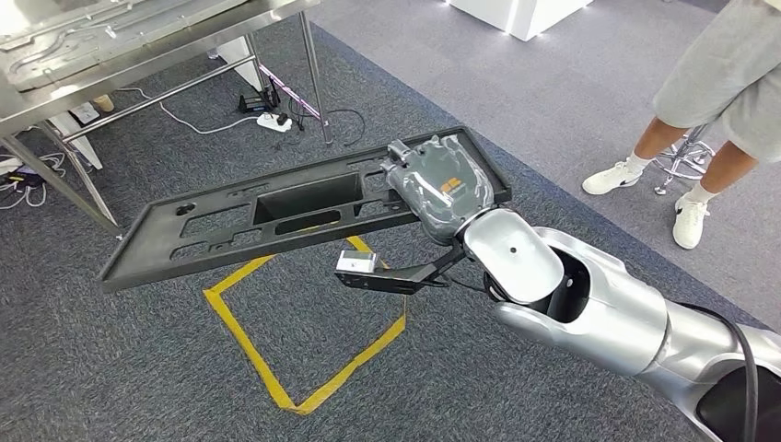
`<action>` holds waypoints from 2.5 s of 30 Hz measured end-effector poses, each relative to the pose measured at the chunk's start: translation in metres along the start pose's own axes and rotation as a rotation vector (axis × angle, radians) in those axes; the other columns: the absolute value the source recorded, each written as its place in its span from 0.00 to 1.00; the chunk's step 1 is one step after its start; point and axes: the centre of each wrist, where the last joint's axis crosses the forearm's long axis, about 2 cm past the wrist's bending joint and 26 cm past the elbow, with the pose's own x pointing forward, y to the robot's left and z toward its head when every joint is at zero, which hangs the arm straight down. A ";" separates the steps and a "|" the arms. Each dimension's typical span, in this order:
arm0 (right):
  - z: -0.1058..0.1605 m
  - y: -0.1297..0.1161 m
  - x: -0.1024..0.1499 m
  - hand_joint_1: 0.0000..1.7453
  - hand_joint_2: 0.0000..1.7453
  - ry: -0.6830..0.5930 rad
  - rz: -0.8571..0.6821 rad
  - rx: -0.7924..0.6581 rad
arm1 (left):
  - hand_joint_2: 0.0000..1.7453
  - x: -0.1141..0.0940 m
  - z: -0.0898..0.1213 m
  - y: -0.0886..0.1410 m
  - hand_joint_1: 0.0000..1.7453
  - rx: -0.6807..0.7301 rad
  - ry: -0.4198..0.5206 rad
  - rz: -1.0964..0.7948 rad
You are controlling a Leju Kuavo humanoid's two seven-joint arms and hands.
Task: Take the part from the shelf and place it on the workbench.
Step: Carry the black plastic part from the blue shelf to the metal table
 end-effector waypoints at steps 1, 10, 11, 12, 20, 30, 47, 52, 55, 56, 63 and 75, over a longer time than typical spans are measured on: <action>0.000 0.000 0.000 1.00 1.00 0.001 0.001 -0.001 | 1.00 0.000 0.000 0.000 0.00 -0.001 -0.002 -0.003; -0.021 0.002 0.016 1.00 1.00 -0.056 -0.026 -0.065 | 1.00 0.002 -0.002 0.006 0.00 -0.021 -0.005 -0.002; -0.023 0.001 0.017 1.00 1.00 -0.056 -0.025 -0.070 | 1.00 0.002 -0.002 0.007 0.00 -0.020 -0.011 -0.001; -0.025 0.000 0.018 1.00 1.00 -0.055 -0.022 -0.073 | 1.00 0.002 -0.002 0.007 0.00 -0.018 -0.017 0.000; -0.028 0.004 0.020 1.00 1.00 -0.032 -0.011 -0.041 | 1.00 0.001 -0.003 0.011 0.00 0.003 -0.017 0.000; -0.016 0.009 0.015 1.00 1.00 -0.005 -0.006 0.001 | 1.00 -0.001 -0.001 0.007 0.00 0.027 -0.022 -0.005; -0.011 0.007 0.014 1.00 1.00 -0.014 -0.016 -0.007 | 1.00 -0.001 -0.001 0.004 0.00 0.035 -0.021 -0.006; -0.009 0.010 0.011 1.00 1.00 -0.007 -0.016 0.003 | 1.00 -0.002 -0.001 0.004 0.00 0.035 -0.018 -0.006; -0.007 0.013 0.010 1.00 1.00 -0.005 -0.016 0.010 | 1.00 -0.004 0.000 0.004 0.00 0.035 -0.014 -0.005; -0.007 0.013 0.010 1.00 1.00 -0.004 -0.015 0.011 | 1.00 -0.004 0.000 0.004 0.00 0.035 -0.013 -0.005; -0.006 0.012 0.009 1.00 1.00 -0.005 -0.016 0.006 | 1.00 -0.001 0.000 0.002 0.00 0.031 -0.016 -0.003; -0.005 0.012 0.008 1.00 1.00 -0.007 -0.017 0.007 | 1.00 -0.002 0.000 0.003 0.00 0.036 -0.010 -0.004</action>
